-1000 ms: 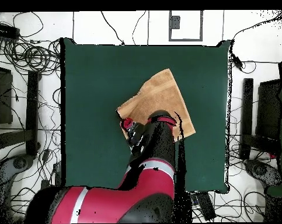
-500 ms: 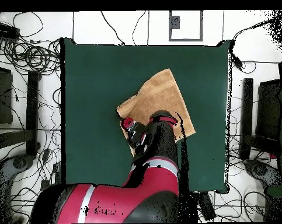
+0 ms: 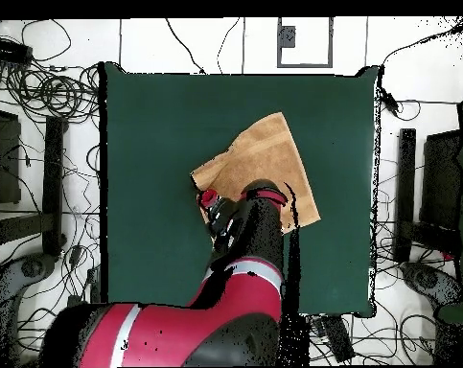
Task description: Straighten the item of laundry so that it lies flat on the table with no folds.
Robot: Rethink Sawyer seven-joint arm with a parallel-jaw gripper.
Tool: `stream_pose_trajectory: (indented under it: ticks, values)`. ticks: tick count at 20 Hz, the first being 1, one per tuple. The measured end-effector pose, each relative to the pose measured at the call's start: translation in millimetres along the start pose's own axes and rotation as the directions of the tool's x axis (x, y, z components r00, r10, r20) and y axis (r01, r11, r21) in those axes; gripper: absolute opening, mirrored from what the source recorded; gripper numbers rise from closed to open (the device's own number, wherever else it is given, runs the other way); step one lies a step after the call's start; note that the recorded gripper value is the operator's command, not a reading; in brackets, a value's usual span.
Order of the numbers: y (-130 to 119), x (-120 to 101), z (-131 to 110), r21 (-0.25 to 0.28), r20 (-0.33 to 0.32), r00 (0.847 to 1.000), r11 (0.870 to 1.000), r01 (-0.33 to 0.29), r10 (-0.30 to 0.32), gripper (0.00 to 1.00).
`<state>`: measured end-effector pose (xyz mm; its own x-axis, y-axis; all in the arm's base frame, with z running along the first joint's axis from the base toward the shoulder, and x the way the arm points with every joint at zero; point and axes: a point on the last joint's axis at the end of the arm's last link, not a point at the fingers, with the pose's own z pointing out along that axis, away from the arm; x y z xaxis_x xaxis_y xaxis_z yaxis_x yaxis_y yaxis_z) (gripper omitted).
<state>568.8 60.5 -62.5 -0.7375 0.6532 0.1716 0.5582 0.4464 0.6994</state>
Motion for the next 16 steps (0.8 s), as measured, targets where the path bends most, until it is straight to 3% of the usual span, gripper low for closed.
stream_pose_trajectory:
  ticks: [2, 3, 5, 7, 9, 11, 12, 13, 14, 15, 16]
  values:
    - [4.1, -2.2, 2.3, -0.003, 0.057, 0.998, 1.000, 0.008, -0.008, 1.00]
    - [8.2, -3.9, 5.1, -0.003, 0.115, 0.993, 1.000, 0.021, -0.021, 1.00]
    - [19.2, -8.7, 12.9, 0.017, 0.275, 0.958, 0.996, 0.084, -0.085, 1.00]
    - [22.8, -10.6, 17.0, 0.037, 0.343, 0.930, 0.992, 0.124, -0.129, 1.00]
    - [26.2, -15.5, 25.1, 0.104, 0.454, 0.857, 0.969, 0.223, -0.246, 1.00]
    - [26.1, -20.3, 29.5, 0.176, 0.504, 0.789, 0.936, 0.305, -0.352, 1.00]
    - [24.7, -23.8, 31.1, 0.230, 0.521, 0.741, 0.906, 0.357, -0.424, 1.00]
    - [23.6, -25.6, 31.3, 0.257, 0.523, 0.718, 0.888, 0.381, -0.459, 1.00]
    - [19.9, -30.8, 30.2, 0.328, 0.517, 0.658, 0.837, 0.438, -0.547, 1.00]
    - [16.2, -35.1, 27.6, 0.379, 0.502, 0.617, 0.795, 0.474, -0.607, 1.00]
    - [12.9, -38.6, 24.4, 0.414, 0.485, 0.589, 0.763, 0.497, -0.647, 1.00]
